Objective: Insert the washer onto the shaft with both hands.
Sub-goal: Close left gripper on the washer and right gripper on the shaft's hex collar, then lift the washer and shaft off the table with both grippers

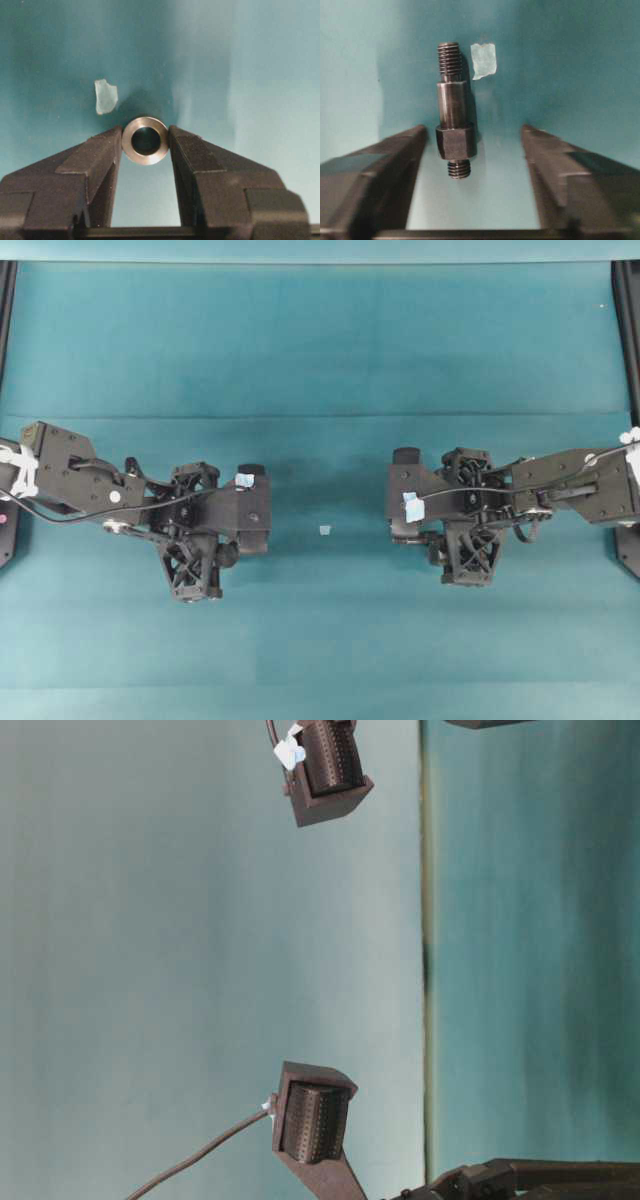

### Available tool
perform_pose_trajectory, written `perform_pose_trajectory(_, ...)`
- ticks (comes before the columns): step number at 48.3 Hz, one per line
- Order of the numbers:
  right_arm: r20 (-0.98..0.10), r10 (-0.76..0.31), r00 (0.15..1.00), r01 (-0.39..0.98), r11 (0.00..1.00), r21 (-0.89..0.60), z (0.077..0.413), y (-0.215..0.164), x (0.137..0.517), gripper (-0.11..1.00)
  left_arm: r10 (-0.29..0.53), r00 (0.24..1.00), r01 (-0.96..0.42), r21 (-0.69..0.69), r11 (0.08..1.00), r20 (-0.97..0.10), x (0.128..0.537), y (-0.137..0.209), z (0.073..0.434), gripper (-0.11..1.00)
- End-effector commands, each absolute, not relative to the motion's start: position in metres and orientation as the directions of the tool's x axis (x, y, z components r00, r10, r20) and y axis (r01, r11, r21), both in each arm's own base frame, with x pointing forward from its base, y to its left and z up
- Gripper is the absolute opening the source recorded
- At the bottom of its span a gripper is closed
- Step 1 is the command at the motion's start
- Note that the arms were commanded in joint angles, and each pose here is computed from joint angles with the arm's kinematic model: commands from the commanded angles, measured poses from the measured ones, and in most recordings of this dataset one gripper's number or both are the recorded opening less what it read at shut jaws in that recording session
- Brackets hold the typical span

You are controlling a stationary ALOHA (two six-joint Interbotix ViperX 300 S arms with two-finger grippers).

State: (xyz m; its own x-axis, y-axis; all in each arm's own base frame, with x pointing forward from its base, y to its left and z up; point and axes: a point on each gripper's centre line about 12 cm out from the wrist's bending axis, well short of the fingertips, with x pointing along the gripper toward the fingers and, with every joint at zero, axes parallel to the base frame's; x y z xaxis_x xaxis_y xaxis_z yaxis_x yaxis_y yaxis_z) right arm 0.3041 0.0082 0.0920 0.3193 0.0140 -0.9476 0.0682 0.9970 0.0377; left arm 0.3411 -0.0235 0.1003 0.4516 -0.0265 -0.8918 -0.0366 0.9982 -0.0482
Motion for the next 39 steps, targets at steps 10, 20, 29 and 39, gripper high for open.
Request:
perform_pose_trajectory(10, -0.956, 0.018, 0.294, 0.061, 0.997, 0.037, 0.089, 0.0111, 0.3016, 0.09, -0.029, 0.48, -0.03, -0.049, 0.998, -0.877, 0.3451, -0.0242, 0.1085, 0.38)
perform_pose_trajectory(20, -0.957, 0.017, 0.29, 0.058, 0.998, 0.036, 0.0888, 0.0115, 0.3011, 0.01, -0.03, 0.489, -0.026, -0.05, 0.998, -0.872, 0.3457, -0.0248, 0.1121, 0.38)
perform_pose_trajectory(29, -0.959, 0.018, 0.284, 0.058, 0.998, 0.036, 0.0886, 0.012, 0.3004, 0.01, -0.029, 0.488, -0.027, -0.048, 0.998, -0.872, 0.3444, -0.0241, 0.1119, 0.38)
perform_pose_trajectory(39, -0.958, 0.018, 0.287, 0.058, 0.998, 0.036, 0.0893, 0.012, 0.3014, 0.01, -0.03, 0.488, -0.028, -0.049, 0.998, -0.872, 0.3444, -0.0242, 0.1119, 0.38)
